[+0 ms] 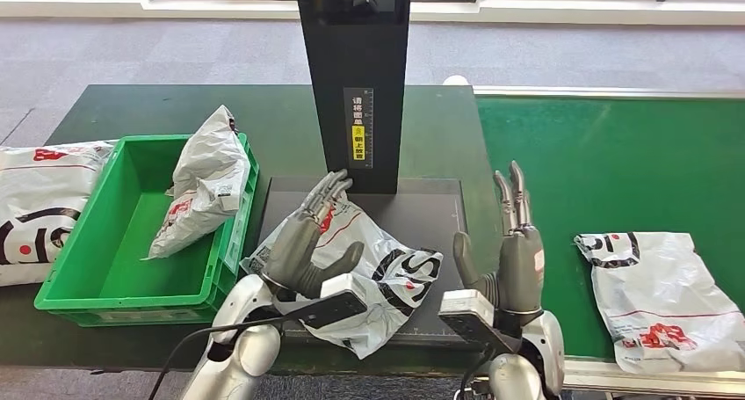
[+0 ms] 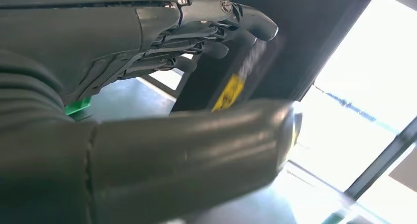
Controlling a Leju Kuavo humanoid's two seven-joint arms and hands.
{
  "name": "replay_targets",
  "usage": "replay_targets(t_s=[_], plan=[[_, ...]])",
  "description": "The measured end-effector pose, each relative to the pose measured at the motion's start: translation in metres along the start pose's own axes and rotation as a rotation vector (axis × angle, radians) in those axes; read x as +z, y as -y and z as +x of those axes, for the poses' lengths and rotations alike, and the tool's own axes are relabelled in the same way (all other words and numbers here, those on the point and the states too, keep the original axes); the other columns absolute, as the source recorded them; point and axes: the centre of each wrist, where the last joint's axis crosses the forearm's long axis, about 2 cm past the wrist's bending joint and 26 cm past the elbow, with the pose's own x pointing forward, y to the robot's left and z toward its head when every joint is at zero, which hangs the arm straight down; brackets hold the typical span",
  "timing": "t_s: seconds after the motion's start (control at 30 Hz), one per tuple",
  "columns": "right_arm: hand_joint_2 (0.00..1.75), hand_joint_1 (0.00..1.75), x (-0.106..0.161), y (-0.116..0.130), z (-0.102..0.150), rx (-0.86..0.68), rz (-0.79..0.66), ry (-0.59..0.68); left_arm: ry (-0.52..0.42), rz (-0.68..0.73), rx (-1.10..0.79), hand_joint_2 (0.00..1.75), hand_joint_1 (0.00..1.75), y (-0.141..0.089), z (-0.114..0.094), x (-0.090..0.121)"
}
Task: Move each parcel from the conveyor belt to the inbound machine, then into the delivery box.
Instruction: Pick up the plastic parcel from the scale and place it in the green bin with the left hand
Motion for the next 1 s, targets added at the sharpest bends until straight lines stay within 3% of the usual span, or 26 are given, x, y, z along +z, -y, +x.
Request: replay_targets(t_s=[0.17, 0.47, 0.5, 0.6, 0.63, 1.0], plan=[[1.75, 0.00, -0.005, 0.017, -0.008, 0.004, -0.037, 0.002, -0.037, -0.168, -0.069, 1.75, 0.00, 0.029, -0.008, 0.011], [1.75, 0.00, -0.007, 0.026, -0.008, -0.024, -0.074, 0.037, -0.141, -0.406, -0.135, 1.75, 0.00, 0.064, -0.023, 0.030], [1.75, 0.00, -0.008, 0.027, -0.007, -0.027, -0.080, 0.039, -0.149, -0.428, -0.139, 1.75, 0.20, 0.068, -0.024, 0.033], [1.75, 0.00, -0.009, 0.029, -0.007, -0.033, -0.093, 0.043, -0.166, -0.480, -0.144, 1.75, 1.43, 0.076, -0.028, 0.040], [1.75, 0.00, -0.009, 0.030, -0.008, -0.035, -0.097, 0.043, -0.167, -0.493, -0.144, 1.75, 1.64, 0.077, -0.029, 0.041], [1.75, 0.00, -0.011, 0.034, -0.007, -0.046, -0.110, 0.045, -0.137, -0.512, -0.154, 1.75, 1.64, 0.075, -0.030, 0.033]])
